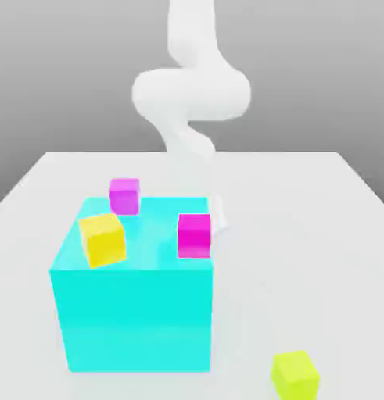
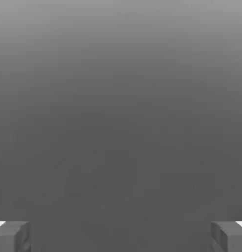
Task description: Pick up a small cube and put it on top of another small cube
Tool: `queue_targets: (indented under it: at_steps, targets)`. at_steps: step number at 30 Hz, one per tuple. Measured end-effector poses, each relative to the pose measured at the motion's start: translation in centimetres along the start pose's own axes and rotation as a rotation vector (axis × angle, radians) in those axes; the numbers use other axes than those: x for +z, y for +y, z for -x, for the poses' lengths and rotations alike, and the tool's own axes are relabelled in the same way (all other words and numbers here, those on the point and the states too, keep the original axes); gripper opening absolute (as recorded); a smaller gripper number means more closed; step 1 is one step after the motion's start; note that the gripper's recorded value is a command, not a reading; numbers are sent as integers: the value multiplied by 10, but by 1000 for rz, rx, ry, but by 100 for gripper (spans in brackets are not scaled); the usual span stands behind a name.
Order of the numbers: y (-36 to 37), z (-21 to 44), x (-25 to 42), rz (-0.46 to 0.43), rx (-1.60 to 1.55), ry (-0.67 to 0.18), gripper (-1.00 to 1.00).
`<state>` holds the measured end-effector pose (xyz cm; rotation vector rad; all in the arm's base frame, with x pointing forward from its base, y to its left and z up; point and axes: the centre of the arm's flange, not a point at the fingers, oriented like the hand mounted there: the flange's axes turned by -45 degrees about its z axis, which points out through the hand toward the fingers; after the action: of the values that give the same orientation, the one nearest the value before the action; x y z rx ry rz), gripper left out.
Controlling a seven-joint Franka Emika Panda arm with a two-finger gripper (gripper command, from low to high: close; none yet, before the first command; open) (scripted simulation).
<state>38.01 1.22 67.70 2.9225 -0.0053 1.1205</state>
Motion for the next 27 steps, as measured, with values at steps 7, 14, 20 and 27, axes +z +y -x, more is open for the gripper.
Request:
queue_targets:
  at_steps: [7, 14, 20, 27]
  targets:
    - [-37, 18, 133, 18, -52, -190, 0]
    - [-74, 70, 253, 9, -106, -373, 0]
    - [-110, 140, 338, -24, -157, -529, 0]
    - [-142, 240, 413, -77, -189, -707, 0]
